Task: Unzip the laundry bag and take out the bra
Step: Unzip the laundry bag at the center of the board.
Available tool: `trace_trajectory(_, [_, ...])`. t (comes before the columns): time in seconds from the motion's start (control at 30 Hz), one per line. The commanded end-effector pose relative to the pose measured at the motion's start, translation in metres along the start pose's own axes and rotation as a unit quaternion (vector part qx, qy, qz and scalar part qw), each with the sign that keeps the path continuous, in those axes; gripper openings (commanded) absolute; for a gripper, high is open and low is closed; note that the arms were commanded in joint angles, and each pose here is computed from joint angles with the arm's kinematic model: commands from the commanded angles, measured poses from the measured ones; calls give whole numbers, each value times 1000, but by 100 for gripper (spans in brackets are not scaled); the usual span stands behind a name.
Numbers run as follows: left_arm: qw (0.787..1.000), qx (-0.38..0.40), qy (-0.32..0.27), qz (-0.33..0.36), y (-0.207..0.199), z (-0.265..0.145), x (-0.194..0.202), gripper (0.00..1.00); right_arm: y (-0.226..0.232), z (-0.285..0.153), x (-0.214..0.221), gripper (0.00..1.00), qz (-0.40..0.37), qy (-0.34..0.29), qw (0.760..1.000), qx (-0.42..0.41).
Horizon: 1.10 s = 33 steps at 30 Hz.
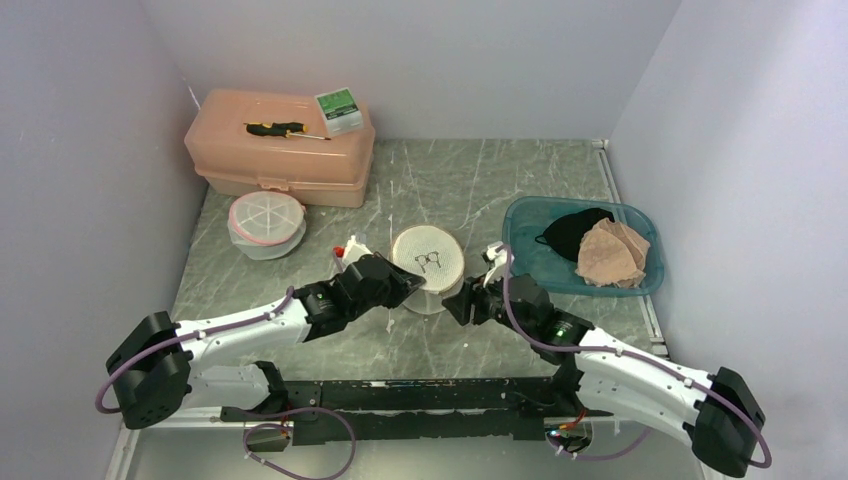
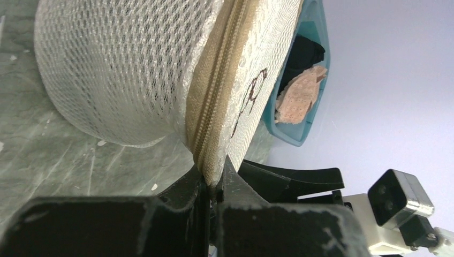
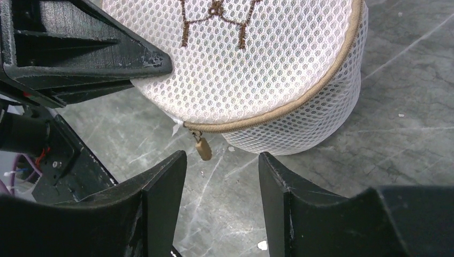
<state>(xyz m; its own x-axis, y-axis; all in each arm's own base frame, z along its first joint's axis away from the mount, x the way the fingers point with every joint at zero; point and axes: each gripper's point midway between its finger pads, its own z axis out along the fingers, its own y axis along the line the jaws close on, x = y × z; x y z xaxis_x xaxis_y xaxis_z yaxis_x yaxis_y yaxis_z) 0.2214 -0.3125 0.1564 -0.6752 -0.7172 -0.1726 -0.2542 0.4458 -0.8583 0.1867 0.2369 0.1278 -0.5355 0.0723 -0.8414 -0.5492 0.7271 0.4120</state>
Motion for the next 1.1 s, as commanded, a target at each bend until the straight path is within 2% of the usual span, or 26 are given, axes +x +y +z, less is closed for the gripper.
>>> trace_trajectory(0.0, [1000, 1, -12, -14, -10, -5, -7, 3, 12, 4, -25, 55, -15, -29, 999, -12])
trace_trajectory(0.47, [1000, 3, -10, -7, -14, -5, -7, 3, 24, 21, -19, 52, -24, -8, 999, -30])
trace_trajectory(0.83, [1000, 3, -7, -6, -14, -3, -5, 3, 25, 25, -16, 29, -24, -4, 999, -34])
trace_trajectory(1.0, [1000, 0, -9, -3, -12, -3, -6, 3, 25, 24, -16, 9, -29, -2, 999, -32])
trace_trajectory(1.07, [1000, -2, -11, -1, -11, -3, -7, 3, 21, 22, -15, 4, -32, 0, 999, -24])
